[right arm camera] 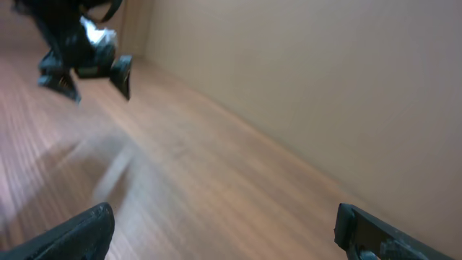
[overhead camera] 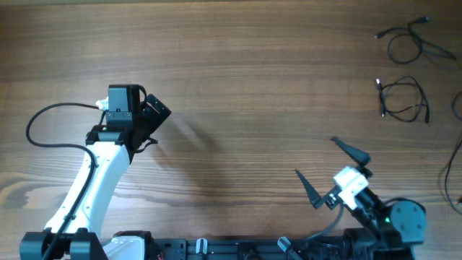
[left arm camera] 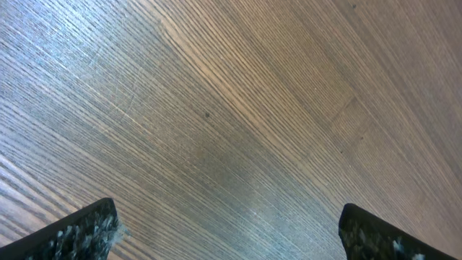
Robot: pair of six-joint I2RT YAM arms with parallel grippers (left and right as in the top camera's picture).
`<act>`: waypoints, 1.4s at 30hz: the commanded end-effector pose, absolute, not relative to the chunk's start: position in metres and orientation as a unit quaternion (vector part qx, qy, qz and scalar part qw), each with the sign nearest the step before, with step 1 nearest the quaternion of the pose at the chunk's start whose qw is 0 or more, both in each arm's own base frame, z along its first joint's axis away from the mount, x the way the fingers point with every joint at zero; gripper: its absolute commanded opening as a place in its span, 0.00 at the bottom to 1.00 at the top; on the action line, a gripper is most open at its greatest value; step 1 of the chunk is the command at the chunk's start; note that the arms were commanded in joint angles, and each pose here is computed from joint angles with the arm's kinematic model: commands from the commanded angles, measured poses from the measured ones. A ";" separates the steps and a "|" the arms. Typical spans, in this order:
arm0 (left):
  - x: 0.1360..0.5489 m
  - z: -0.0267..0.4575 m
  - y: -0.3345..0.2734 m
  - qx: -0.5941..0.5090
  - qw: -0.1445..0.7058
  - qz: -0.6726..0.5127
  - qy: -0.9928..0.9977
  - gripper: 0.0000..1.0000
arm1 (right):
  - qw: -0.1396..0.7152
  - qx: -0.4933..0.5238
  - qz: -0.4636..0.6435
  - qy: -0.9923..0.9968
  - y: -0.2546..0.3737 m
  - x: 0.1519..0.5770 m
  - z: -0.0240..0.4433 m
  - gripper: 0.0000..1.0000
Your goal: Untangle cables
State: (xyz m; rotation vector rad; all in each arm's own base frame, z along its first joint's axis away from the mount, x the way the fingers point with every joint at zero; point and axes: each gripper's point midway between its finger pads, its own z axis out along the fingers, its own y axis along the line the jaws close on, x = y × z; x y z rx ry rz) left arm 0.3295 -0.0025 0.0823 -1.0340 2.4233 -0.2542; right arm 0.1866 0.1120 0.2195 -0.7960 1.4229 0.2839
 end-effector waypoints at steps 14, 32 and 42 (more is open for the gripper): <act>0.331 0.085 0.001 -0.386 0.251 -0.091 0.883 1.00 | 0.685 -0.358 0.118 0.623 0.113 0.204 0.178 1.00; 0.331 0.085 0.001 -0.386 0.251 -0.091 0.883 1.00 | 0.700 -0.114 0.072 0.701 0.048 0.239 0.178 1.00; 0.331 0.085 0.001 -0.386 0.251 -0.091 0.883 1.00 | 0.706 -0.057 0.040 0.704 0.027 0.245 0.175 1.00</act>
